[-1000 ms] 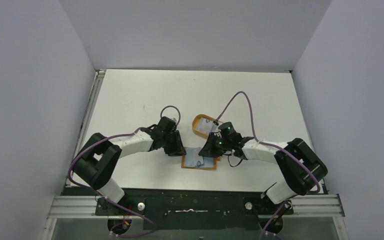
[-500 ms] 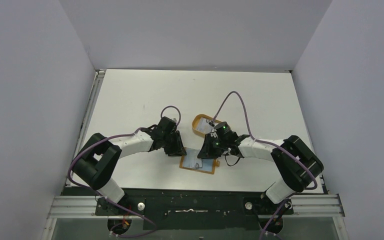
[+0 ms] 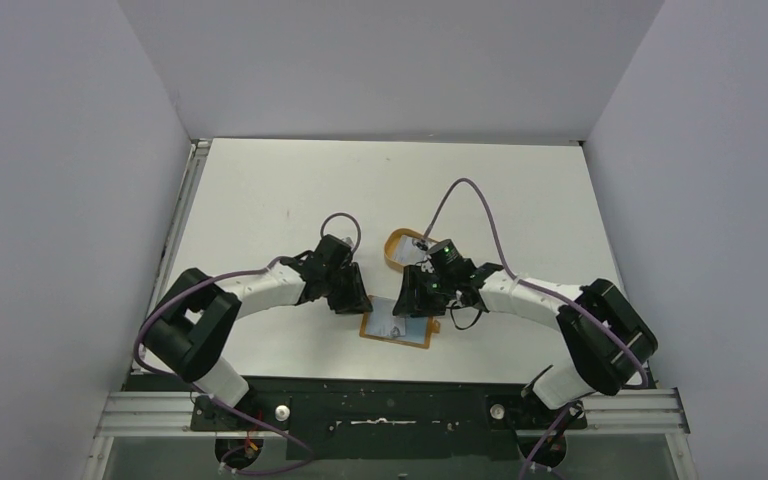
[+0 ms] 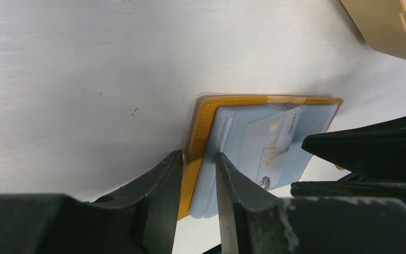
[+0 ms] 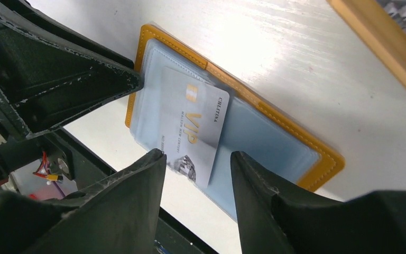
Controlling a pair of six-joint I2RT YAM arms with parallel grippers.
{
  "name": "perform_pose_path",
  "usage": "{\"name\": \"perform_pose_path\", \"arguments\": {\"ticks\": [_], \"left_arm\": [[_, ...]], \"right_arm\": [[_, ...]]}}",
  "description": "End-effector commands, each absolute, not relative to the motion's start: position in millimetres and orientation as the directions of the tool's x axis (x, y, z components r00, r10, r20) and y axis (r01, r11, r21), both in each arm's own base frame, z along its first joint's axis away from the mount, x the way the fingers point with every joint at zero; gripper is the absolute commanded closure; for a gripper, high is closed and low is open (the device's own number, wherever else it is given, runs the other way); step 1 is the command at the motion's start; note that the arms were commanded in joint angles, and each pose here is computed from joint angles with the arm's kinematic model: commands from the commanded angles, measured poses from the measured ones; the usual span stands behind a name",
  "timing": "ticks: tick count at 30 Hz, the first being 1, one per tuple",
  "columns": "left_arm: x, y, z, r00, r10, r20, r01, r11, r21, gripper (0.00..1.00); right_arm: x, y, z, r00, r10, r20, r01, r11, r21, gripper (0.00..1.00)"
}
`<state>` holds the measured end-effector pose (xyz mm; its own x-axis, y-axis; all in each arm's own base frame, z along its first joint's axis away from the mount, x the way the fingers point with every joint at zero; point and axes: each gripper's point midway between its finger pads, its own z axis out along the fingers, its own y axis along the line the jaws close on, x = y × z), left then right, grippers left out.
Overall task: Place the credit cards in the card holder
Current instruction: Insert the credit card into the card holder.
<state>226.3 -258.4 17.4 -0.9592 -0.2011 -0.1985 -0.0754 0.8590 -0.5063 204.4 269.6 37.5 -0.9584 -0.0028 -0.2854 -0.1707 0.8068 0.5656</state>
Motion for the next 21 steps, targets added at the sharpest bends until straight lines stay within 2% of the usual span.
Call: {"name": "perform_pose_path", "arguments": {"ticks": [1,7,15,21], "left_arm": [[213.9,-239.4,7.3,-0.964,-0.194,-0.182,-0.097,0.893,-0.44,0.72],[215.2,-236.5,18.6,-0.958,-0.205,-0.2,-0.095,0.886,-0.455,0.7],[215.7,-227.1,31.3,-0.944,-0.233,-0.235,-0.102,0.881,-0.462,0.68],[213.3,-220.0,18.9,-0.948,-0.226,-0.225,-0.113,0.898,-0.424,0.7]], "right_arm": [[214.1,270.4,63.4,-0.931,-0.012,-0.366,-0.225,0.806,0.547,0.5],[210.5,258.0,65.9,-0.927,-0.032,-0.375,-0.23,0.836,0.498,0.52],[200.7,255.4,58.8,-0.937,-0.095,-0.336,-0.255,0.844,0.471,0.81],[194.1,262.4,49.0,-0.945,-0.141,-0.296,-0.273,0.84,0.469,0.91]]}}
